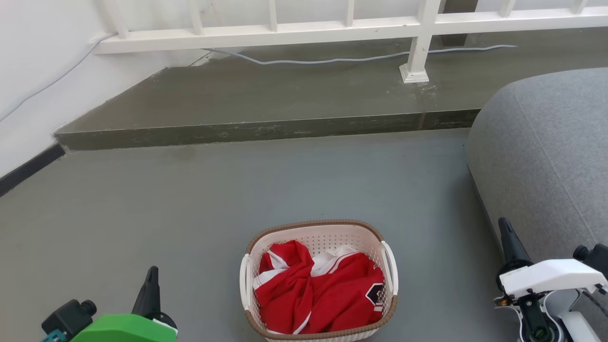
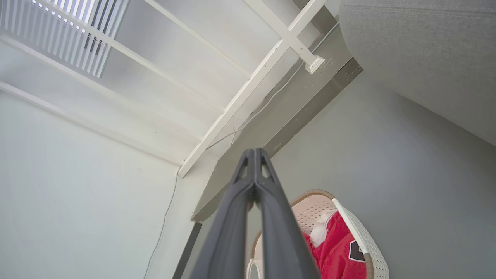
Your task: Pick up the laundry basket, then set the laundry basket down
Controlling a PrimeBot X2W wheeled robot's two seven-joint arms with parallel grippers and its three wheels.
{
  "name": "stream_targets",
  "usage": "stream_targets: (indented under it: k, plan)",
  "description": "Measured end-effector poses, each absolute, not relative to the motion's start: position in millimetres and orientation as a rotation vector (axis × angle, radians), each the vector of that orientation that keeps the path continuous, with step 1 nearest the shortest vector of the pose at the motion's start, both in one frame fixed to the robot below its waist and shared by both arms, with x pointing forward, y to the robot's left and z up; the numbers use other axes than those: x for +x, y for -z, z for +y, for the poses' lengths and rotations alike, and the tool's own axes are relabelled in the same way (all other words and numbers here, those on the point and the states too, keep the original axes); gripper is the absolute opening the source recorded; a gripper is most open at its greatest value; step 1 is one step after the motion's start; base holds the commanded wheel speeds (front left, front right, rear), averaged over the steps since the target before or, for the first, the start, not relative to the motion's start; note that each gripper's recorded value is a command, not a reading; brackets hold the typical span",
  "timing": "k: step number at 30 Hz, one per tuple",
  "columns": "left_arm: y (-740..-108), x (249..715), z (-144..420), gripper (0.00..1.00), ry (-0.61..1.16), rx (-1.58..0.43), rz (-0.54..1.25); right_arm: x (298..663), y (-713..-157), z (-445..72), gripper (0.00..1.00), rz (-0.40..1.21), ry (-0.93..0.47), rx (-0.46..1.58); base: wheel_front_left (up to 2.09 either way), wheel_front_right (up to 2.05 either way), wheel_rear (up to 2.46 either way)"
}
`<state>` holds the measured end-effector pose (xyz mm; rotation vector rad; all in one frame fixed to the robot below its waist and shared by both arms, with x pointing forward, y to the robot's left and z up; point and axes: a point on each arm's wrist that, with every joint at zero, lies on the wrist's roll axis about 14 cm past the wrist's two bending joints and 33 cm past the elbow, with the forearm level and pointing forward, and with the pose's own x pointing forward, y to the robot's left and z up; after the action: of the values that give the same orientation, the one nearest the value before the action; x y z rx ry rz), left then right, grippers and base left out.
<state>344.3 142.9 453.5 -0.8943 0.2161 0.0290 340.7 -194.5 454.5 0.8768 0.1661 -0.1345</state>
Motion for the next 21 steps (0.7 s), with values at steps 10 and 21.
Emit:
stream_targets:
  k: [10,21]
  plan:
    - [-455,349,149,0.00,-0.044,-1.020,0.217,346,-455,-197,0.00,0.166,0.139,1.001,0.00,0.00,0.00]
    - [-459,356,158,0.00,-0.059,-1.177,0.202,352,-458,-199,0.00,0.155,0.141,1.158,0.00,0.00,0.00]
